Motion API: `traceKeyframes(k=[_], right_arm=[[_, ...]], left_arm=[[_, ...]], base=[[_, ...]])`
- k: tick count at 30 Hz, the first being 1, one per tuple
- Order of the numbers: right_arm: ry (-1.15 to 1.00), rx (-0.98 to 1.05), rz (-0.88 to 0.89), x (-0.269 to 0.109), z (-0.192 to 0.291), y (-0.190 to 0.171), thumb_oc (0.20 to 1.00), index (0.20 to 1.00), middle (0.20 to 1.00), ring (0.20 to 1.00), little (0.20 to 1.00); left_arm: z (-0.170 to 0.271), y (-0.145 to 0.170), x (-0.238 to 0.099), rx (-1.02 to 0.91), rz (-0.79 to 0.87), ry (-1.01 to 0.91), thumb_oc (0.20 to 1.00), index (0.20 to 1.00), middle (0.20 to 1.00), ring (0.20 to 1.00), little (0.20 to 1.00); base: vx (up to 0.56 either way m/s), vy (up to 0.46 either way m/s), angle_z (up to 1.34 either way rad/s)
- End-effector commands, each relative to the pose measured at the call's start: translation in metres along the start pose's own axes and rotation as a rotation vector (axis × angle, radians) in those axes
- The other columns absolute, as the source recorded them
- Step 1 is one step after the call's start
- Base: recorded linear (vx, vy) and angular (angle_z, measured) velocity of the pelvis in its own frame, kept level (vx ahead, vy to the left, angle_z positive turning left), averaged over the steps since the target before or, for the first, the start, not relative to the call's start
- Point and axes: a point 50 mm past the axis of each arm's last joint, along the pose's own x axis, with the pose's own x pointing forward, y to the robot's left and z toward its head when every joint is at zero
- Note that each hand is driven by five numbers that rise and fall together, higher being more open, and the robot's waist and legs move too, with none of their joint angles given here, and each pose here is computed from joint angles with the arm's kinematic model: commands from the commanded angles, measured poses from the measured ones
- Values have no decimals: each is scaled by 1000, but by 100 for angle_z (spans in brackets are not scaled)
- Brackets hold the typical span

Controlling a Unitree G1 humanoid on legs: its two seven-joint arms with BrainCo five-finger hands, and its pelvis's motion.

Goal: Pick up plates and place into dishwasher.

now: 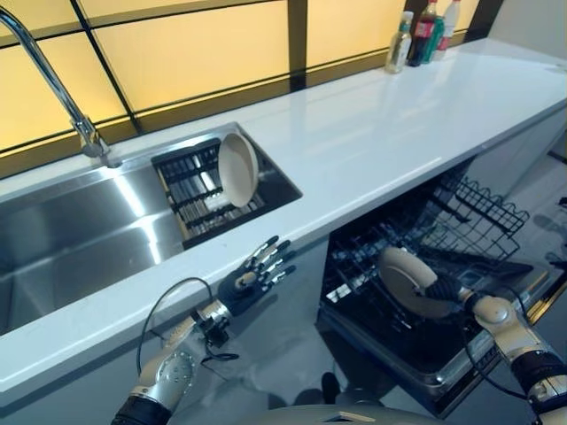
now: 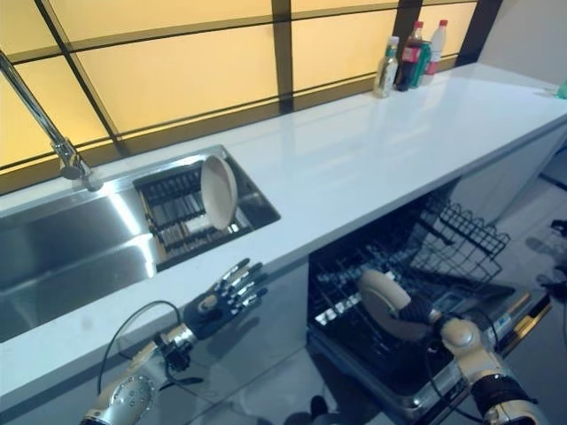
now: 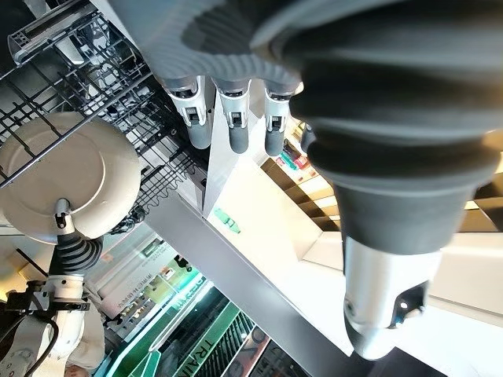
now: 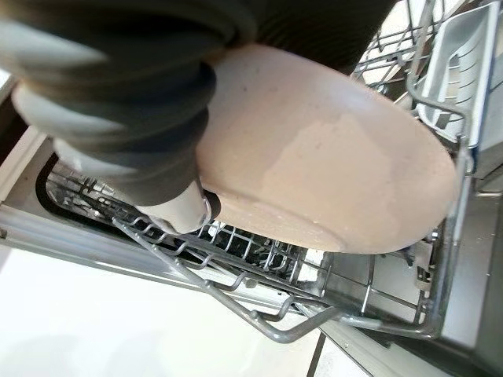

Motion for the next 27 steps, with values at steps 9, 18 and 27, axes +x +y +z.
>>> traceKeyframes(k=[9,18,27], right_arm=[[37,-112,-134,18,9,-16,200,200,200,200,200],[132,-40,-218,19,2,-24,1000,1000,1000,1000,1000],[139,-49,-258,15,-1,-28,1000,1000,1000,1000,1000]], left_arm=[[0,-18,21,-18,-127,-37,1000,1000,1000,1000,1000],[1,-21,19,-34,-137,-40,1000,1000,1000,1000,1000],[2,-22,21,-40,-132,-43,1000,1000,1000,1000,1000]], base=[[9,0,4],[7,3,4],[0,0,0]])
